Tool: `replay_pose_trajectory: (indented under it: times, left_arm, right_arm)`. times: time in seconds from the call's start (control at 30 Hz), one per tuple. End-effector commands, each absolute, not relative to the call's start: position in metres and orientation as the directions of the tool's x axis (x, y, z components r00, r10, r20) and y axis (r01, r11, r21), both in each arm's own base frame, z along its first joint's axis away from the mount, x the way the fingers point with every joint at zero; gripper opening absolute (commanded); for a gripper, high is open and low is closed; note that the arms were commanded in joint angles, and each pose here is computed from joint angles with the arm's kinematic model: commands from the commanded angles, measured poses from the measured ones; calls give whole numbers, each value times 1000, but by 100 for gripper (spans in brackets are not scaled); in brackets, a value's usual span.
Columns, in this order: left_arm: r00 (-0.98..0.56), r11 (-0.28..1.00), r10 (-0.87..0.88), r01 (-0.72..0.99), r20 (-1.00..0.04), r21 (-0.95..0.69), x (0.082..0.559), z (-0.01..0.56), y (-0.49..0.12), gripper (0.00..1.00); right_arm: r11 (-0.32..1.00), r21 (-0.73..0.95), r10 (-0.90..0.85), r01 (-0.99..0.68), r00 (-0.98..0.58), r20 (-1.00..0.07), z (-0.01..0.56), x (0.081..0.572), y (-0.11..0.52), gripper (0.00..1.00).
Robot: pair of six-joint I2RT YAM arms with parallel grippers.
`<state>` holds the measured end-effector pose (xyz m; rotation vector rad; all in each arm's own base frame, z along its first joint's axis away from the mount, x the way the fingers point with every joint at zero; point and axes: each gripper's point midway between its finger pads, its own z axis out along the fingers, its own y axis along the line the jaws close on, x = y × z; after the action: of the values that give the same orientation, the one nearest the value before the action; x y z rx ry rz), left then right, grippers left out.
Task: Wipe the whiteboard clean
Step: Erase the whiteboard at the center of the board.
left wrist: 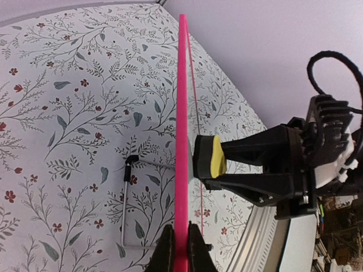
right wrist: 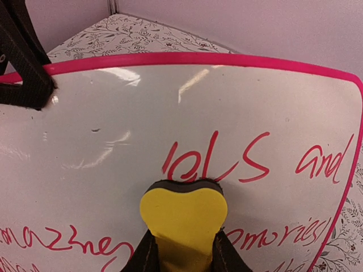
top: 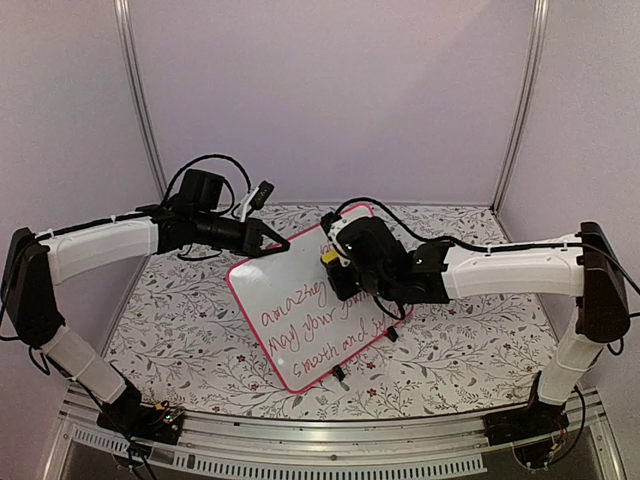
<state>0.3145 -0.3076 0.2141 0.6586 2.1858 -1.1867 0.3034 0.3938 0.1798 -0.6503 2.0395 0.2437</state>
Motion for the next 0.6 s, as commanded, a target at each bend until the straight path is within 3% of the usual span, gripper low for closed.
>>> replay_pose_trajectory:
  times: [0.0, 0.57]
  left_arm:
    - [-701, 466, 177, 678, -691, -568, 310, 210, -312, 0]
    - [-693, 468, 177, 684, -699, -559, 310, 211, -311, 0]
  right_arm:
    - [848, -97, -338, -521, -390, -856, 184, 313, 405, 26]
    - [840, -69, -315, -539, -379, -870, 199, 338, 417, 26]
